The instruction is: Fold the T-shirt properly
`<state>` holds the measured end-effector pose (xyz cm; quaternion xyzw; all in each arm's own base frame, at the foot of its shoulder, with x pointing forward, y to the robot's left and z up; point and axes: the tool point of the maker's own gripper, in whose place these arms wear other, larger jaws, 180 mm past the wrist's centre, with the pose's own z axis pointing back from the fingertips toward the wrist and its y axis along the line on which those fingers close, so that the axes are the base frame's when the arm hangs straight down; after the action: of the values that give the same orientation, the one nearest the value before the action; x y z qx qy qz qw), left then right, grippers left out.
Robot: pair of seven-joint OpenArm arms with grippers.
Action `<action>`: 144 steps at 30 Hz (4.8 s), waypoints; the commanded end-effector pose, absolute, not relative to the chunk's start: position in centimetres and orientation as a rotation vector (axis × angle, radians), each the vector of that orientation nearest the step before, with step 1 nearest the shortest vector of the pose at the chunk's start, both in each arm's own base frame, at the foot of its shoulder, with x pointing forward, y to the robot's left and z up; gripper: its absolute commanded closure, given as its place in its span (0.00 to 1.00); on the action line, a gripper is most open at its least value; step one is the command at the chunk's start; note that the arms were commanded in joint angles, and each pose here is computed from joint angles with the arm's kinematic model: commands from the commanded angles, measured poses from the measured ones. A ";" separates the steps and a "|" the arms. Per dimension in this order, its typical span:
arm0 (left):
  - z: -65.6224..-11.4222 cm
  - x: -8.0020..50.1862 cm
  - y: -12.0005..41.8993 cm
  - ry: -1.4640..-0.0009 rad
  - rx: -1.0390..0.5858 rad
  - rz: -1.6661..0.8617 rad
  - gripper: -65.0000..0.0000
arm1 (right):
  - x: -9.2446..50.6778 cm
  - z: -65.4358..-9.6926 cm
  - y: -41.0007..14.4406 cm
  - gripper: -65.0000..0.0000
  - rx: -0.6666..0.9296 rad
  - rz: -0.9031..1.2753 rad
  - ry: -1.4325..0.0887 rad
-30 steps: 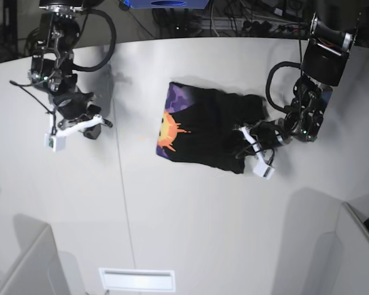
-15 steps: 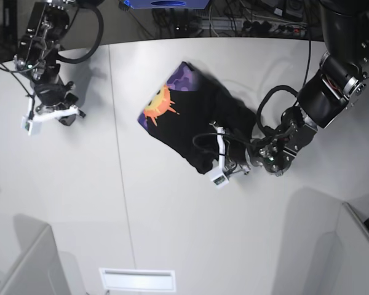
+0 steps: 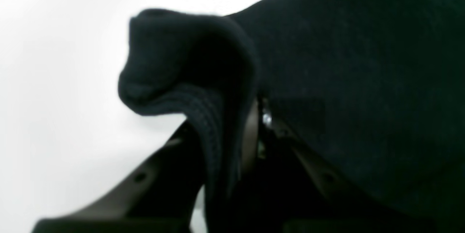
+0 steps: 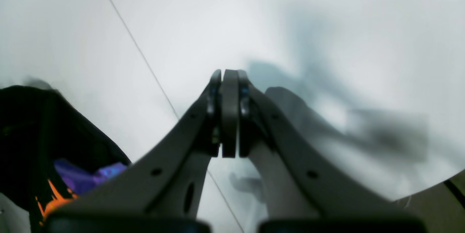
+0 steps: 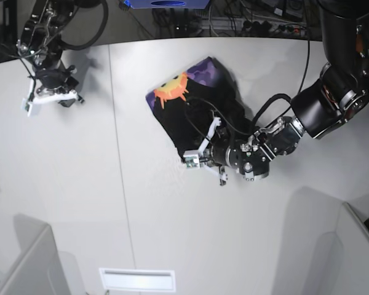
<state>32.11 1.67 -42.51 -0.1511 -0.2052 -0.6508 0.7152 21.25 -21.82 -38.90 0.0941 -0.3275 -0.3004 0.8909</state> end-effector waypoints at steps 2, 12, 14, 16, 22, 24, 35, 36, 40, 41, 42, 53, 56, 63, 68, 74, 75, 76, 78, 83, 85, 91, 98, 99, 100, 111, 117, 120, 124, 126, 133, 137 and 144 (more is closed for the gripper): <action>-43.0 32.0 1.7 -0.425 -0.279 -1.514 1.00 | 21.6 -38.2 -22.2 1.00 0.189 -0.617 -0.710; -41.9 32.0 -3.7 -0.541 -0.360 -1.577 1.00 | 20.9 -39.2 -21.6 1.00 0.200 -0.637 -0.678; -42.3 31.9 -4.1 -0.531 -0.366 -1.574 1.00 | 20.7 -39.6 -21.6 1.00 0.200 -0.642 -0.666; -42.4 31.8 -4.6 -0.535 -0.378 -1.573 1.00 | 20.5 -40.1 -21.6 1.00 0.200 -0.647 -0.653; -41.8 32.5 -5.4 -0.616 -0.362 -1.637 1.00 | 20.5 -41.1 -21.6 1.00 0.203 -0.663 -0.628; -42.1 32.7 -5.0 -0.620 -0.319 -1.677 1.00 | 20.7 -41.0 -21.7 1.00 0.202 -0.663 -0.638; -40.8 32.8 -6.6 -0.712 -0.378 -1.704 1.00 | 20.8 -40.9 -22.0 1.00 0.192 -0.670 -0.666; -40.6 32.6 -7.3 -0.728 -0.399 -1.707 1.00 | 20.8 -40.9 -22.0 1.00 0.192 -0.670 -0.666; -40.1 32.9 -8.5 -0.764 -0.446 -1.691 1.00 | 20.8 -40.9 -21.9 1.00 0.193 -0.668 -0.666; -39.9 33.2 -9.0 -0.773 -0.449 -1.694 1.00 | 20.9 -40.9 -21.5 1.00 0.199 -0.659 -0.663; -40.0 33.4 -9.1 -0.768 -0.448 -1.700 1.00 | 20.9 -41.0 -21.0 1.00 0.206 -0.647 -0.658; -40.3 34.0 -9.4 -0.749 -0.442 -1.722 1.00 | 20.7 -41.4 -19.5 1.00 0.229 -0.618 -0.636; -40.1 34.1 -9.5 -0.755 -0.446 -1.717 1.00 | 20.7 -41.4 -19.6 1.00 0.228 -0.619 -0.638; -39.7 34.5 -9.7 -0.764 -0.438 -1.721 1.00 | 20.7 -41.4 -19.6 1.00 0.228 -0.619 -0.638; -38.4 35.6 -10.2 -0.814 -0.445 -1.675 1.00 | 20.7 -41.4 -19.6 1.00 0.228 -0.619 -0.638; -36.4 37.1 -11.1 -0.886 -0.460 -1.619 0.55 | 20.7 -41.4 -19.6 1.00 0.227 -0.619 -0.638; -36.0 37.2 -11.3 -0.897 -0.464 -1.616 0.48 | 20.7 -41.4 -19.6 1.00 0.228 -0.619 -0.637; -35.6 37.2 -11.5 -0.910 -0.468 -1.617 0.43 | 20.7 -41.4 -19.6 1.00 0.228 -0.619 -0.637; -34.9 37.0 -12.0 -0.932 -0.479 -1.624 0.37 | 20.7 -41.4 -19.6 1.00 0.228 -0.619 -0.637; -32.8 37.4 -12.8 -1.000 -0.495 -1.608 0.35 | 20.8 -41.4 -19.5 1.00 0.231 -0.617 -0.636; -31.1 38.8 -12.5 -1.036 -0.460 -1.559 0.35 | 20.8 -41.4 -19.5 1.00 0.231 -0.617 -0.636; -22.8 41.5 -12.7 -1.208 -0.489 -1.381 0.35 | 21.0 -41.3 -19.6 1.00 0.230 -0.616 -0.643; -18.0 40.7 -8.9 -1.263 -0.515 -1.209 0.36 | 21.0 -41.0 -19.6 1.00 0.228 -0.612 -0.650; -18.0 40.3 -8.1 -1.264 -0.494 -1.193 0.36 | 21.0 -40.9 -19.6 1.00 0.228 -0.609 -0.654; -18.4 39.8 -7.2 -1.261 -0.483 -1.173 0.38 | 21.2 -40.7 -19.5 1.00 0.231 -0.600 -0.661; -24.1 32.9 0.2 -1.215 -0.503 -0.852 1.00 | 22.7 -36.7 -18.2 1.00 0.274 -0.447 -0.791; -26.6 30.2 5.6 -1.218 -0.476 -0.658 1.00 | 22.2 -35.4 -18.7 1.00 0.249 -0.411 -0.904; -27.1 28.2 6.8 -1.261 -0.515 -0.623 1.00 | 21.9 -34.1 -17.1 1.00 0.305 -0.232 -0.986; -27.8 25.2 8.3 -1.274 -0.550 -0.608 1.00 | 21.1 -32.9 -16.0 1.00 0.349 -0.112 -1.065; -28.5 23.6 9.1 -1.263 -0.561 -0.610 1.00 | 20.3 -33.1 -15.9 1.00 0.321 -0.061 -1.076; -33.6 18.1 10.1 -1.207 -0.482 -0.725 1.00 | 17.7 -32.5 -14.7 1.00 0.328 0.007 -1.151; -34.1 14.9 9.9 -1.181 -0.537 -0.686 1.00 | 15.6 -31.9 -14.4 1.00 0.356 -0.009 -1.181; -36.0 8.8 10.3 -1.021 -0.595 -0.647 1.00 | 10.6 -33.6 -14.4 1.00 0.354 -0.043 -1.054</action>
<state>8.98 10.47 -36.84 -0.2634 -0.4634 -0.3051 0.7892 10.71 -14.18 -34.40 0.1664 -0.4883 -0.0179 0.8565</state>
